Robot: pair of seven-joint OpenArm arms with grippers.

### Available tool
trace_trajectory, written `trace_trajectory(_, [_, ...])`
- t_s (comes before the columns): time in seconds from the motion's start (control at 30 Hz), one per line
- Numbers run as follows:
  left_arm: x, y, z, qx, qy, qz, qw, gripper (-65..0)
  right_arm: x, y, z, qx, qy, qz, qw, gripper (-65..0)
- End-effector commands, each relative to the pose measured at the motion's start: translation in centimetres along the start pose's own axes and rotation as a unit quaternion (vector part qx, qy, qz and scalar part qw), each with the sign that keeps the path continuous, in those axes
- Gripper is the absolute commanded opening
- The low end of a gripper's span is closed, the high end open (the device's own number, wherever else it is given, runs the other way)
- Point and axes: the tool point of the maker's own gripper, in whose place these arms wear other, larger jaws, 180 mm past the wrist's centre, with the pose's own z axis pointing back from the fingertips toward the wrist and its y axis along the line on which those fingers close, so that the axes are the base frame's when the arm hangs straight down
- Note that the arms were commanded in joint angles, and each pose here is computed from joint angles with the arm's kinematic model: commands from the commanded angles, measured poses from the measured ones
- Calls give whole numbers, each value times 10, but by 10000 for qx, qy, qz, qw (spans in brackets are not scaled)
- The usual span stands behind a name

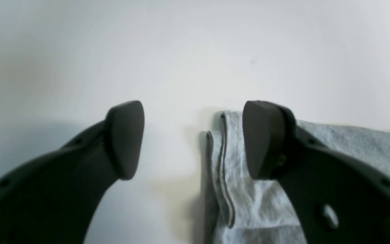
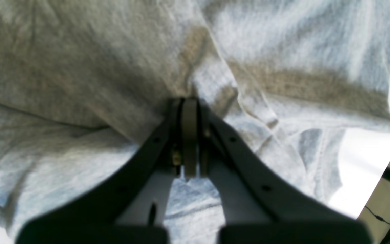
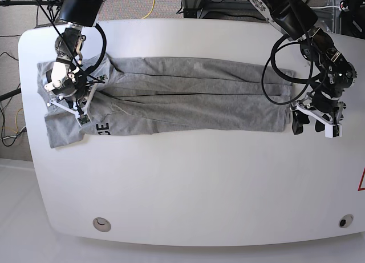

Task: Fold the T-shirt properly
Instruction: 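Move the left gripper onto the shirt end and grasp it, then lift the grasped shirt end with the left gripper toward the right gripper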

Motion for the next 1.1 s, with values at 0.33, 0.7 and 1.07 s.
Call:
trace_trajectory(0.33, [-27, -11, 3, -141, 191, 102, 9997, -219, 11, -11, 5, -134, -152, 22, 9998, -650])
trace_trajectory(0.7, [-80, -21, -9, -388, 805, 547, 9945, -219, 11, -12, 6, -144, -155, 28, 9998, -650])
trace_trajectory(1.07, [-99, -29, -13, -509, 1038, 701, 9908, -219, 11, -12, 6, -144, -155, 28, 9998, -650])
